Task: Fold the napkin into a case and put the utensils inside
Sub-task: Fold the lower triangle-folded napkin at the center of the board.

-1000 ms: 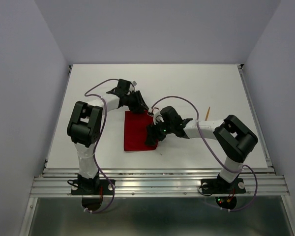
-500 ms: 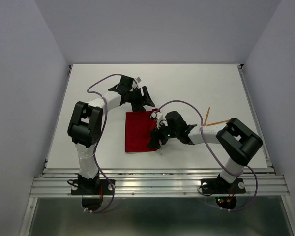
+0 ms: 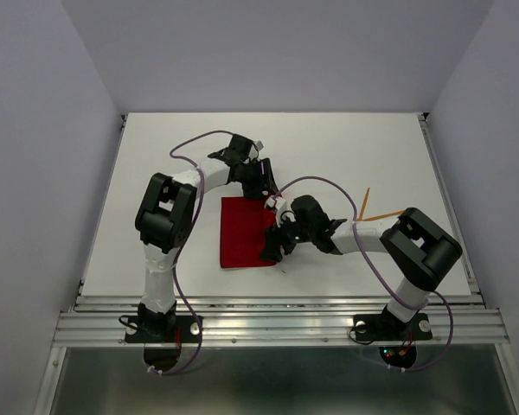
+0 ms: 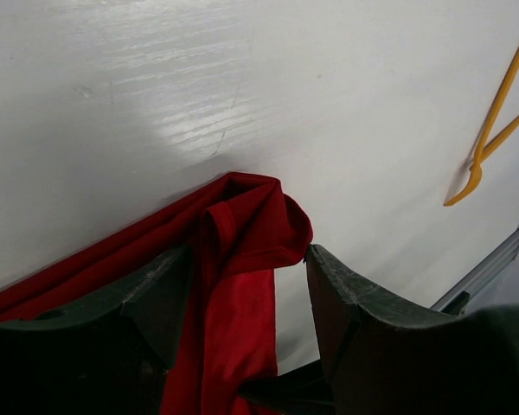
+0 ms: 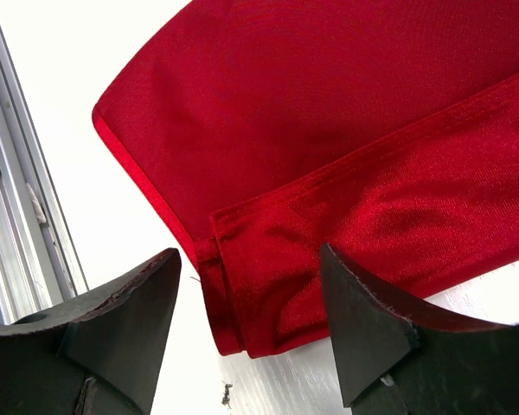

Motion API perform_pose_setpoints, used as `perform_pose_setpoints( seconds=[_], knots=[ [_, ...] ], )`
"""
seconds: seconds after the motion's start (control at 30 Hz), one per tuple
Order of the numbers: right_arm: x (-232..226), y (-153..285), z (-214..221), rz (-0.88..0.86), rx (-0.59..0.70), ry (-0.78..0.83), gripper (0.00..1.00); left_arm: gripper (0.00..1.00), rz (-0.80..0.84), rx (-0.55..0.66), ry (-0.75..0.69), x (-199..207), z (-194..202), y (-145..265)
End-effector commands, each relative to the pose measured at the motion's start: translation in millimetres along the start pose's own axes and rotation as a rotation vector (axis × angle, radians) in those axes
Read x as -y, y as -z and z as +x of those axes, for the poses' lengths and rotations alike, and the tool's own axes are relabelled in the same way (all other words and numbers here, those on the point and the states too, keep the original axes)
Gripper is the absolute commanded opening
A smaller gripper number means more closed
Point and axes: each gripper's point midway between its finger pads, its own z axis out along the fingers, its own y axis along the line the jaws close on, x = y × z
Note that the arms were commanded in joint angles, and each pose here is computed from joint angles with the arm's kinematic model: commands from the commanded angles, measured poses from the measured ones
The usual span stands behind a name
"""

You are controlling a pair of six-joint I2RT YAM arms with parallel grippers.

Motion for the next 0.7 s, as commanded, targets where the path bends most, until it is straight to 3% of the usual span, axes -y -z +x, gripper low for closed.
perform_pose_setpoints(
  seconds=[0.0, 0.5, 0.6, 0.67],
  knots=[
    [1, 2, 21, 0.026, -0.062, -0.021, 0.71, 0.65, -0.011, 0.025, -0.047, 8, -9, 5],
    [2, 4, 21, 0.039, -0.068, -0.031, 0.71, 0.48, 0.023, -0.003, -0.054, 18, 3, -4],
    [2, 6, 19, 0.043, -0.064, -0.025, 0.71, 0.32, 0.03, -0.011, -0.054, 19, 5, -7],
    [3, 7, 18, 0.05, -0.06, -0.025, 0.72, 0.14, 0.032, -0.016, -0.051, 19, 7, -7]
  ],
)
